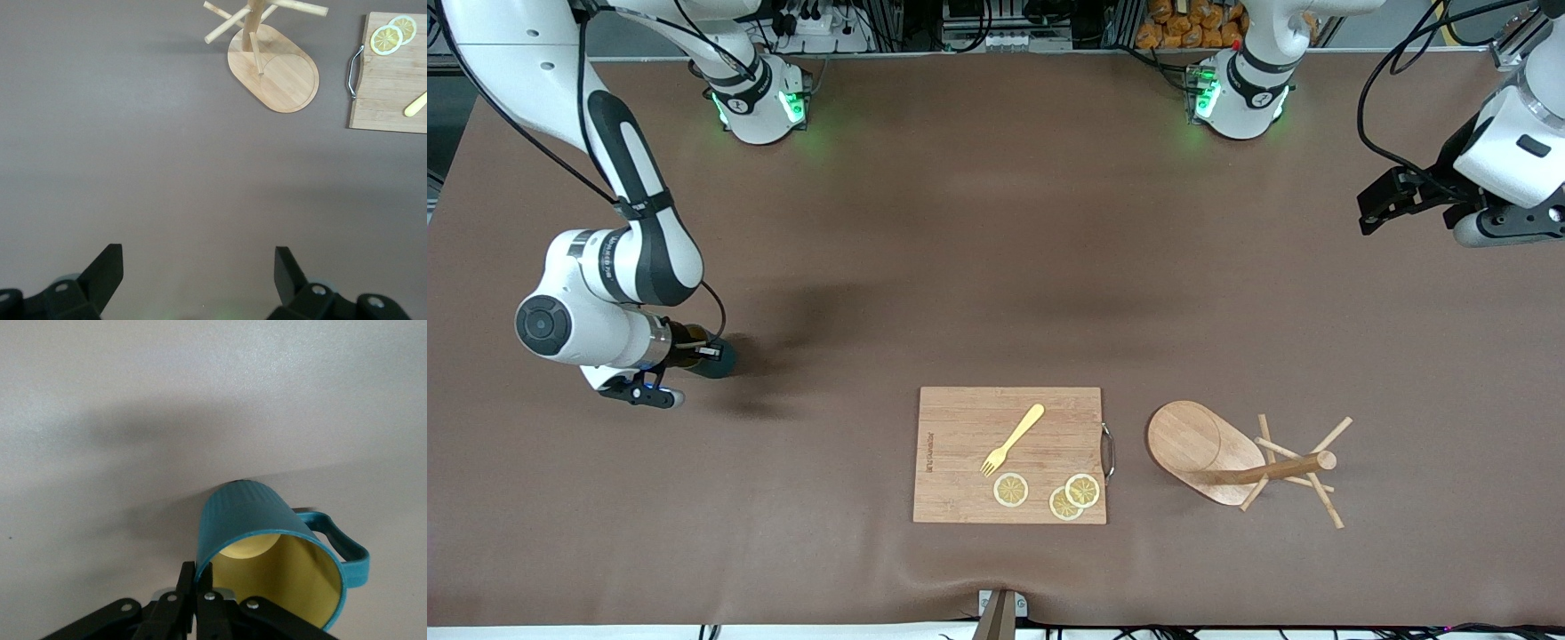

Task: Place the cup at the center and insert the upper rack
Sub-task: 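Lift the teal mug with the right gripper and carry it to the table center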

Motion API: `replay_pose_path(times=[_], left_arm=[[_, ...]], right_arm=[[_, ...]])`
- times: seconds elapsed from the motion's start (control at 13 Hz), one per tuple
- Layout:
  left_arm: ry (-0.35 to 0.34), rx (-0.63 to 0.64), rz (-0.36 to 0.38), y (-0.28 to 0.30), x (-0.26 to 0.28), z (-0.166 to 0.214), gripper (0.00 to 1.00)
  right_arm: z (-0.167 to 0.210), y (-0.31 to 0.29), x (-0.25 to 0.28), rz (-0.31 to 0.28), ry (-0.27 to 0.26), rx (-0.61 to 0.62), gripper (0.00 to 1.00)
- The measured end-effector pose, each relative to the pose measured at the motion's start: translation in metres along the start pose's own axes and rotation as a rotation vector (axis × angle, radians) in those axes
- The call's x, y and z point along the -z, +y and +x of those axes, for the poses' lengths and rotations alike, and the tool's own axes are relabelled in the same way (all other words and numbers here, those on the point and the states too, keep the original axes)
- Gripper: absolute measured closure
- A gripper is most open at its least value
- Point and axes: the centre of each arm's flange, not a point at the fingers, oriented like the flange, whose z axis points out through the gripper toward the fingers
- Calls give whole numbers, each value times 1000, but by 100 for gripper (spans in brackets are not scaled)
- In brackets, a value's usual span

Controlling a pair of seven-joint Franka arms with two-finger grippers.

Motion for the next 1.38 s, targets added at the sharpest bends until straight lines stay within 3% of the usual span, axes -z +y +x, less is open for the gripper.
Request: replay_pose_path(times=[0.23, 0.46, 0.92, 1.15, 1.38], left_arm=[[0, 1, 0, -1, 0, 0, 0], [1, 5, 0, -3, 0, 1, 0], [1, 9, 0, -5, 1, 1, 0], [0, 10, 0, -5, 1, 1, 0], [0, 19, 0, -10, 1, 2, 0]], right_arm=[[-10, -24, 20, 2, -41, -73, 96], [-45, -94, 58, -4, -44, -135, 96], [-183, -279, 99, -17, 36, -193, 96], [-242, -335, 93, 26, -1, -165, 96], [-285, -376, 78, 63, 24, -105, 96]])
